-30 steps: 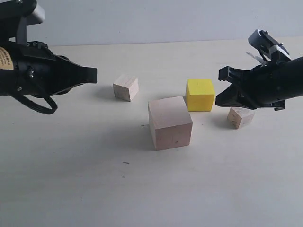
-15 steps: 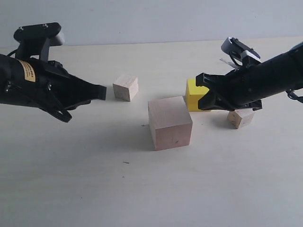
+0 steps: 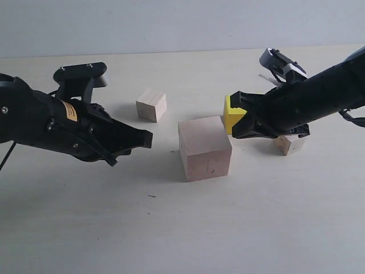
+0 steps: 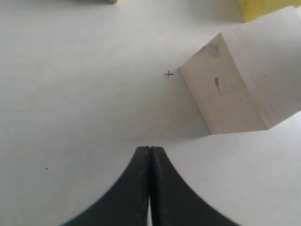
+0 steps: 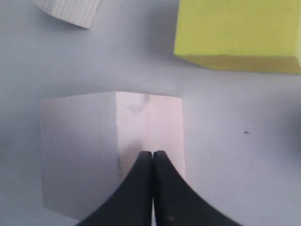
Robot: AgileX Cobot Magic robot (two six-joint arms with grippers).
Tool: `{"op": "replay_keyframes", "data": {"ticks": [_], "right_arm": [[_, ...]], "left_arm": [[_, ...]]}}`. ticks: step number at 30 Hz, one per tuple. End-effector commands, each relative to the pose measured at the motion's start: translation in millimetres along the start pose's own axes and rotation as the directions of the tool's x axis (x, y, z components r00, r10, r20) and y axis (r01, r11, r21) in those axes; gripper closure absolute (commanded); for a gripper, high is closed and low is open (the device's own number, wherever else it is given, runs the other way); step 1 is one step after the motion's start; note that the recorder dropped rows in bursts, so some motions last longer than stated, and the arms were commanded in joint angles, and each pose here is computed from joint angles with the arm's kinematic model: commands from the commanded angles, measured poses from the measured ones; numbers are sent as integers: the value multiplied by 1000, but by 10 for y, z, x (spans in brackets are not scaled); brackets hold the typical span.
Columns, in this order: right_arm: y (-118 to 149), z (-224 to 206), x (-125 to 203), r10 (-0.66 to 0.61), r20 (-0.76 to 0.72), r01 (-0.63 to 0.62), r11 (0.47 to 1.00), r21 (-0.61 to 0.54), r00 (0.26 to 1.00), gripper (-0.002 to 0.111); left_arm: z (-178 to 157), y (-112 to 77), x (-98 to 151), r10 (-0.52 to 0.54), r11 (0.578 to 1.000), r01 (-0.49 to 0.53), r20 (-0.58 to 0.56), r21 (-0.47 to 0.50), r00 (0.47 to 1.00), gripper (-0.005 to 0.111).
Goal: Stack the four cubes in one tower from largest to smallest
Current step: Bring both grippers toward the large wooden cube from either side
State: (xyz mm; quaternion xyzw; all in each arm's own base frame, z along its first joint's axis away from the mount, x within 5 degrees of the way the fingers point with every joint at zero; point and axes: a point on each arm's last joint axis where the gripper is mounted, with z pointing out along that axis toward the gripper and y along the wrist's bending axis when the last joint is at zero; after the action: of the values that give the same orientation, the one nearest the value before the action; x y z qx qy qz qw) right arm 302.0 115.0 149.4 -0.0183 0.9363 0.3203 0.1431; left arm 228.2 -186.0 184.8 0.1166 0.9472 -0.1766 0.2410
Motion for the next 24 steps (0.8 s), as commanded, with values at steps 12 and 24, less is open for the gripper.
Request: {"op": "replay_keyframes", "data": {"ticks": [12, 24], "right_arm": [[65, 212, 49, -41, -16, 41, 999, -20, 999, 108], [149, 198, 26, -47, -25, 44, 995, -91, 999, 108]], "left_arm": [[65, -35, 4, -49, 999, 49, -1, 19, 999, 107], [24, -108, -126, -55, 998, 54, 36, 45, 998, 107]]}}
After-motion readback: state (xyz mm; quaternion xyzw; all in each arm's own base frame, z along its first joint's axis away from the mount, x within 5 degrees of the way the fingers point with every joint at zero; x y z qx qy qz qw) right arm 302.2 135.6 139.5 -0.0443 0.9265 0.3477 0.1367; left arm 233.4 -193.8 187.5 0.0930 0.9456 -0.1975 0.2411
